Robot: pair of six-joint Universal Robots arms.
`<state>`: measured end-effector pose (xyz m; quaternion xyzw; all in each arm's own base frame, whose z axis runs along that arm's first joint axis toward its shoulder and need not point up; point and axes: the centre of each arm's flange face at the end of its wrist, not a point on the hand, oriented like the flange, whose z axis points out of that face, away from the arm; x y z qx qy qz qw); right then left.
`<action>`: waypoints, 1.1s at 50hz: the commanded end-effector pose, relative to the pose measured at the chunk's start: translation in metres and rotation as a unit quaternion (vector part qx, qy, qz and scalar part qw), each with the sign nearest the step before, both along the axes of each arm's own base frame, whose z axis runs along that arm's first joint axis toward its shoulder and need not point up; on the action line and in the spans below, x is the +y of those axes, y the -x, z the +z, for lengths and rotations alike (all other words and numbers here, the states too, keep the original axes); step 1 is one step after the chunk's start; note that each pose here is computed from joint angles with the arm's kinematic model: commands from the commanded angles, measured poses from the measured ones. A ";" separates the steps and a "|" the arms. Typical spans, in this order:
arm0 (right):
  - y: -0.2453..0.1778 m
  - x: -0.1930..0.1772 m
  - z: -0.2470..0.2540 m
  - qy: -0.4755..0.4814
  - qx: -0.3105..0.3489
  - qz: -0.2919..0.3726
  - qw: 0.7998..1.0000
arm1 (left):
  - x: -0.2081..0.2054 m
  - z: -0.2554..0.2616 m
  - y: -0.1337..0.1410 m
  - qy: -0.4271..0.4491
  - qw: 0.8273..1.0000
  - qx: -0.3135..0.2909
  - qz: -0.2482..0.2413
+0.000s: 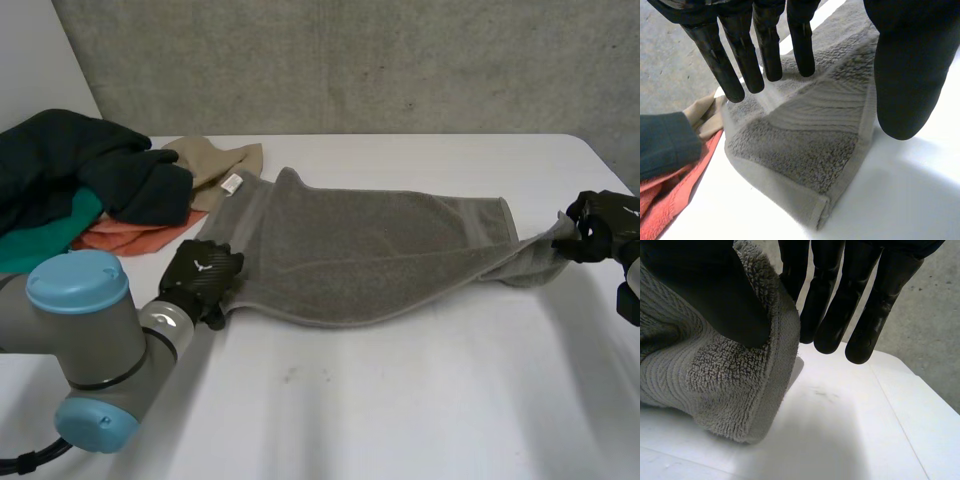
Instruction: Fold the laundry.
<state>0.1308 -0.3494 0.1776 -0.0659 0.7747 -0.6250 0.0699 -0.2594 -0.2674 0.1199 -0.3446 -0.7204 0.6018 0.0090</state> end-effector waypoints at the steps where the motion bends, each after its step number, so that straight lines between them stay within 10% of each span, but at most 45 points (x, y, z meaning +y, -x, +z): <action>1: 0.002 -0.004 0.003 0.007 0.007 -0.006 1.000 | -0.006 0.002 -0.011 -0.013 1.000 0.006 0.020; 32: -0.004 0.001 0.011 0.015 0.070 0.019 0.997 | -0.020 0.001 0.014 -0.006 1.000 0.018 0.021; 42: -0.007 0.057 0.065 -0.005 0.358 0.127 0.925 | 0.041 0.093 -0.017 0.042 0.999 -0.022 0.019; 48: -0.010 0.086 0.055 -0.080 0.415 0.199 0.884 | 0.070 0.090 -0.029 -0.036 0.995 -0.092 -0.009; 55: -0.019 0.065 0.026 -0.101 0.408 0.216 0.881 | 0.033 0.056 -0.016 -0.053 0.987 -0.149 -0.032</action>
